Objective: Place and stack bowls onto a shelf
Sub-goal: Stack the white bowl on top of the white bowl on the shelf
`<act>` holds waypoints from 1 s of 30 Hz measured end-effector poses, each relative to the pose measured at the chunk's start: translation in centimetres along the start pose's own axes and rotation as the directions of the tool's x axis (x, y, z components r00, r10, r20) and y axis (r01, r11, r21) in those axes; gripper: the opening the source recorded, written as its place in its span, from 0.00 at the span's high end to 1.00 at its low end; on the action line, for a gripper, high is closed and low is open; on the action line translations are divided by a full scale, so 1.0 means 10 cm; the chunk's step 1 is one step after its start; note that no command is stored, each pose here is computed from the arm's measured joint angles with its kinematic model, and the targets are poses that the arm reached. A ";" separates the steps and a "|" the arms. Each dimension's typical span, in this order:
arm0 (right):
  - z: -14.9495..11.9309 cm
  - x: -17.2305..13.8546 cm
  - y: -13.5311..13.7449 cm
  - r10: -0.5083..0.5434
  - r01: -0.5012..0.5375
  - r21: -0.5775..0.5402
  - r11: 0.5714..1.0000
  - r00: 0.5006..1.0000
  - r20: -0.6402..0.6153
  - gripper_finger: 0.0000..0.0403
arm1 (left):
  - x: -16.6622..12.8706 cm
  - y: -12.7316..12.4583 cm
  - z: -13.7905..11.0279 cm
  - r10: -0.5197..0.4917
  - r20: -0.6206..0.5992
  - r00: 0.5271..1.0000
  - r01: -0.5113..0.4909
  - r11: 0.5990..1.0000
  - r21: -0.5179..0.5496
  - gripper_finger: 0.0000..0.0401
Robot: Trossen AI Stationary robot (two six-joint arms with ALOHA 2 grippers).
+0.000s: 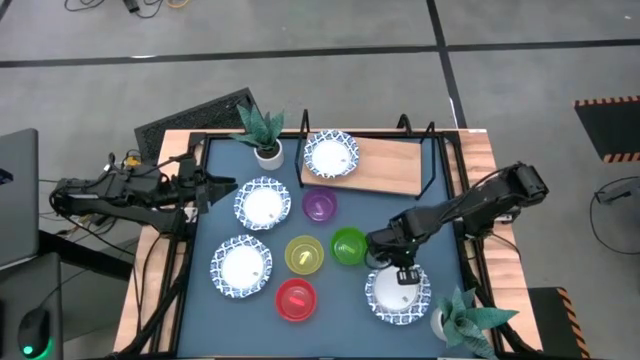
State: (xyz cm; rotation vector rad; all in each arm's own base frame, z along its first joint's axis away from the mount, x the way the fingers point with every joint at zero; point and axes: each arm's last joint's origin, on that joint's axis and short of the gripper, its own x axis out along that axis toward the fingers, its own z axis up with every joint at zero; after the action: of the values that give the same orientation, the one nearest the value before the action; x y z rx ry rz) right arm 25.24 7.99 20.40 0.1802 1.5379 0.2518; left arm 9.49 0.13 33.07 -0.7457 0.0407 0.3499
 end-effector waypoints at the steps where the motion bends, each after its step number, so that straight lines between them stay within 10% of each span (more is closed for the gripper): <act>1: -0.01 -0.11 0.02 0.002 -0.002 -0.012 1.000 1.000 0.009 0.95 | 0.00 0.00 0.00 0.000 0.000 1.000 0.000 1.000 0.000 0.57; 11: 0.06 -1.49 -0.46 -0.158 0.096 0.177 0.979 0.911 0.382 0.95 | 0.00 0.00 0.00 0.003 -0.004 1.000 -0.003 1.000 0.003 0.57; 18: 0.25 -2.24 -1.25 -0.486 0.136 0.564 0.814 0.692 0.534 0.94 | 0.00 0.00 0.00 0.003 -0.004 1.000 -0.003 1.000 0.002 0.57; 24: 0.38 -2.35 -2.07 -0.532 0.020 0.758 0.652 0.723 0.440 0.94 | 0.00 0.00 0.00 0.003 -0.004 1.000 -0.003 1.000 -0.010 0.57; 30: 0.38 -2.09 -2.81 -0.263 -0.250 0.726 0.641 0.817 0.514 0.94 | 0.00 0.00 0.00 0.003 -0.004 1.000 -0.003 1.000 -0.012 0.57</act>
State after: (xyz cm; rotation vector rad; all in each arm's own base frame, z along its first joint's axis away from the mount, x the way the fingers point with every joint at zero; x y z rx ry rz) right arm 30.06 -24.58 32.98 0.8661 0.9190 -0.4835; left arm 9.48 0.13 33.02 -0.7586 0.0432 0.3522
